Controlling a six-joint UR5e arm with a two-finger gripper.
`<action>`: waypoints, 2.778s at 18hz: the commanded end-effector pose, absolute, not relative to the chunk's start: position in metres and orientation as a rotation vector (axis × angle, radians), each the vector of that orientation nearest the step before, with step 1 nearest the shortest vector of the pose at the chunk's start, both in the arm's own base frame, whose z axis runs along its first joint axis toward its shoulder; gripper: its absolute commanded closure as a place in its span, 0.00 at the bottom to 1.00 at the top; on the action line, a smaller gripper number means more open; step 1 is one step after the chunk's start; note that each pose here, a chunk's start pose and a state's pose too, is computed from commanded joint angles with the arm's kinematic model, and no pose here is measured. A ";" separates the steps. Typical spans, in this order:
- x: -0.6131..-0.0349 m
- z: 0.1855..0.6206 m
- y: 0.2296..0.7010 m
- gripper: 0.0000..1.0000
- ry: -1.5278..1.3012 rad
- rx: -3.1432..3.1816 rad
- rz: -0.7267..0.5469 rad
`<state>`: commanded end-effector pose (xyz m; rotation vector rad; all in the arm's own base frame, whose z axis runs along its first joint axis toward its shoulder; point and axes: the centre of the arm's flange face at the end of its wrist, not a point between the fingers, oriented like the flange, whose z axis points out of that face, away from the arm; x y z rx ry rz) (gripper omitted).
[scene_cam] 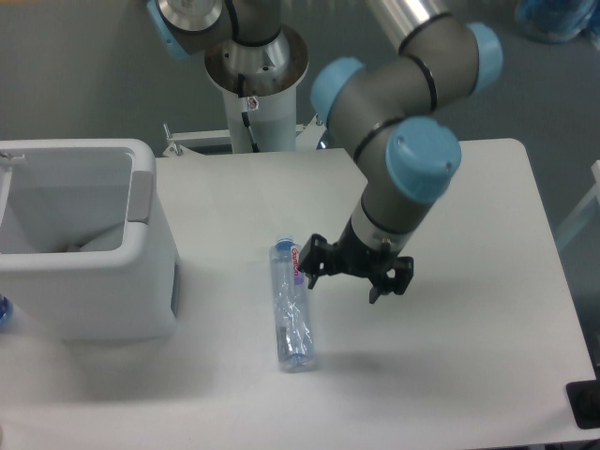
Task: Place the trash in the trash can
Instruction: 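Move the gripper over the clear water bottle and lower it, then close the gripper around the bottle's cap end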
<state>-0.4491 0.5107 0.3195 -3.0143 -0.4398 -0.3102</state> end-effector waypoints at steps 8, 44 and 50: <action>-0.446 0.281 0.542 0.00 -0.535 -3.132 -0.430; -0.417 0.192 0.607 0.00 -0.504 -3.225 -0.421; -0.409 0.183 0.610 0.01 -0.492 -3.237 -0.435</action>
